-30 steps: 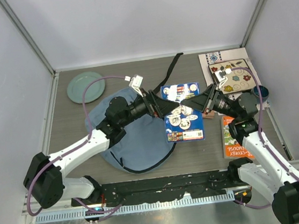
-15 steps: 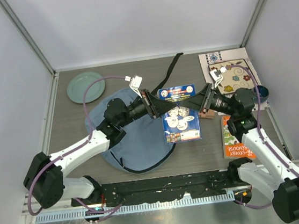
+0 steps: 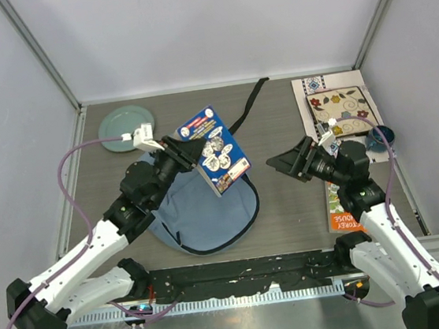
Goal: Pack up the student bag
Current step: Pick up the book from the center of the board.
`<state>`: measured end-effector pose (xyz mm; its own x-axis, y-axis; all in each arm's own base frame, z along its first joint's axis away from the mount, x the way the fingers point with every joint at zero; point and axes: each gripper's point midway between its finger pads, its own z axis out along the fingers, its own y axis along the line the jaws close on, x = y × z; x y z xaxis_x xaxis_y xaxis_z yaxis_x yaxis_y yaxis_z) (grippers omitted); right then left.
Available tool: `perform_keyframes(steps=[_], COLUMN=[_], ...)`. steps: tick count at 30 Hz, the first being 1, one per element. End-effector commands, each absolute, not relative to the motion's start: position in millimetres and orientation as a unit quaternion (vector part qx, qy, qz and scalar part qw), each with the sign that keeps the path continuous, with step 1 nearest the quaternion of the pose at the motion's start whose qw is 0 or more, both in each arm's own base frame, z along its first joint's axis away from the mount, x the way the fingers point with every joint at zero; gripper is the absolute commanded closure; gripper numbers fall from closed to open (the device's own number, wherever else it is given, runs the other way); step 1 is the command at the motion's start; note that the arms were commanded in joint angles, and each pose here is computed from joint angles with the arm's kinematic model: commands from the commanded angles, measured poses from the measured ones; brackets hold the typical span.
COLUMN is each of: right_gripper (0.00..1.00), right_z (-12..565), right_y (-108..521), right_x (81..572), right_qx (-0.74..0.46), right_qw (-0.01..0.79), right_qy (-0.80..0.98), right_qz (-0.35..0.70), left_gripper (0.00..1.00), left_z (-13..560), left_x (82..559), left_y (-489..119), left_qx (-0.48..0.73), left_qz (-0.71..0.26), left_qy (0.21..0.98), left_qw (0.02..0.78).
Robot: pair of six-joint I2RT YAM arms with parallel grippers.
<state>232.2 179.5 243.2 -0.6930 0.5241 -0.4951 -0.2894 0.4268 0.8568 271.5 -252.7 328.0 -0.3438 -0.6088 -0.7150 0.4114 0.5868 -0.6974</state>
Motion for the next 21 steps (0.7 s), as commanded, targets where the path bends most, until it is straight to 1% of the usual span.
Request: perform_keyframes(steps=[1, 6, 10, 15, 21], right_gripper=[0.14, 0.14, 0.14, 0.14, 0.14], right_z=[253.9, 261.6, 265.9, 261.5, 270.1], right_y=[189.2, 206.4, 233.9, 246.8, 256.7], right_x=[221.7, 220.3, 213.9, 222.3, 231.0], right_qx=[0.087, 0.087, 0.065, 0.077, 0.071], right_qw=[0.374, 0.373, 0.355, 0.34, 0.347], right_qy=[0.718, 0.698, 0.688, 0.685, 0.672], right_qz=[0.581, 0.605, 0.629, 0.64, 0.651], left_gripper=[1.0, 1.0, 1.0, 1.0, 1.0], left_z=[360.7, 366.5, 361.5, 359.2, 354.0], left_x=[282.5, 284.2, 286.8, 287.8, 288.1], left_y=[-214.2, -212.8, -217.2, -221.9, -221.5], left_qx=[-0.199, -0.241, -0.262, -0.275, -0.293], left_qz=[-0.467, -0.506, -0.528, -0.557, -0.571], left_qy=[0.611, 0.577, 0.565, 0.545, 0.534], left_qw=[0.608, 0.595, 0.577, 0.563, 0.551])
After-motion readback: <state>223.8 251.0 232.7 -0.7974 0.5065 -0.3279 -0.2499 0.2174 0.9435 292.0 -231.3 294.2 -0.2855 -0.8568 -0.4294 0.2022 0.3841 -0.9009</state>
